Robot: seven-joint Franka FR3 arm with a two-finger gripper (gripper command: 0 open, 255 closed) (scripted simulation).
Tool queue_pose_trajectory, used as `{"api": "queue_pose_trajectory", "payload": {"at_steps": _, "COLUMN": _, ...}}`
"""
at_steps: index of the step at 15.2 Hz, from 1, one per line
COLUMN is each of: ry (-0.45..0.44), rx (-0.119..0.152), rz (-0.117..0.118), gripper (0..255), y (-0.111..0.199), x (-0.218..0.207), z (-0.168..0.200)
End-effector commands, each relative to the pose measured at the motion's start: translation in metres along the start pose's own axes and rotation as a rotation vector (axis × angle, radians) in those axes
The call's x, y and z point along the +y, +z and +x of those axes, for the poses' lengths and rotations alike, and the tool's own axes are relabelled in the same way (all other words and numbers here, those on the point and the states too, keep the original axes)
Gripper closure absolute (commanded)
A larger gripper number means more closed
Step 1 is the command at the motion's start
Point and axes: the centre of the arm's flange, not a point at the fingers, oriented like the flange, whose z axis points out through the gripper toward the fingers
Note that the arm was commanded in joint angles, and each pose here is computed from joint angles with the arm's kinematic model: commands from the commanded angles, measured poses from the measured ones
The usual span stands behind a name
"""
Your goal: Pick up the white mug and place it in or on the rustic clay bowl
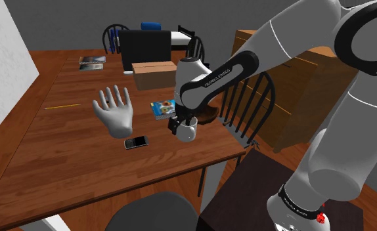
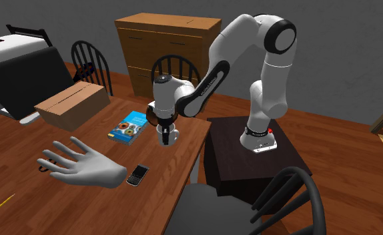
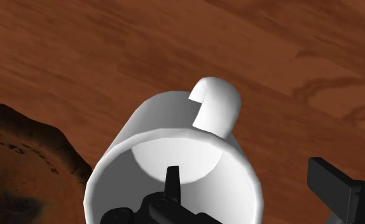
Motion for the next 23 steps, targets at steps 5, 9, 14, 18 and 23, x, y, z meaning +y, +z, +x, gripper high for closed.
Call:
{"api": "queue_pose_trajectory", "payload": {"at_steps": 5, "ry": 0.000, "rx": 0.000, "rz": 0.000, "gripper": 0, "y": 0.001, "x": 0.000, "z": 0.000}}
{"api": "queue_pose_trajectory", "payload": {"at_steps": 9, "ry": 0.000, "rx": 0.000, "rz": 0.000, "gripper": 255, "y": 0.001, "x": 0.000, "z": 0.000}}
{"api": "queue_pose_trajectory", "payload": {"at_steps": 14, "ry": 0.000, "rx": 0.000, "rz": 0.000, "gripper": 255, "y": 0.001, "x": 0.000, "z": 0.000}}
{"api": "queue_pose_trajectory", "payload": {"at_steps": 18, "ry": 0.000, "rx": 0.000, "rz": 0.000, "gripper": 255, "y": -0.010, "x": 0.000, "z": 0.000}}
{"api": "queue_pose_trajectory", "payload": {"at_steps": 23, "ry": 0.000, "rx": 0.000, "rz": 0.000, "gripper": 255, "y": -0.036, "x": 0.001, "z": 0.002}}
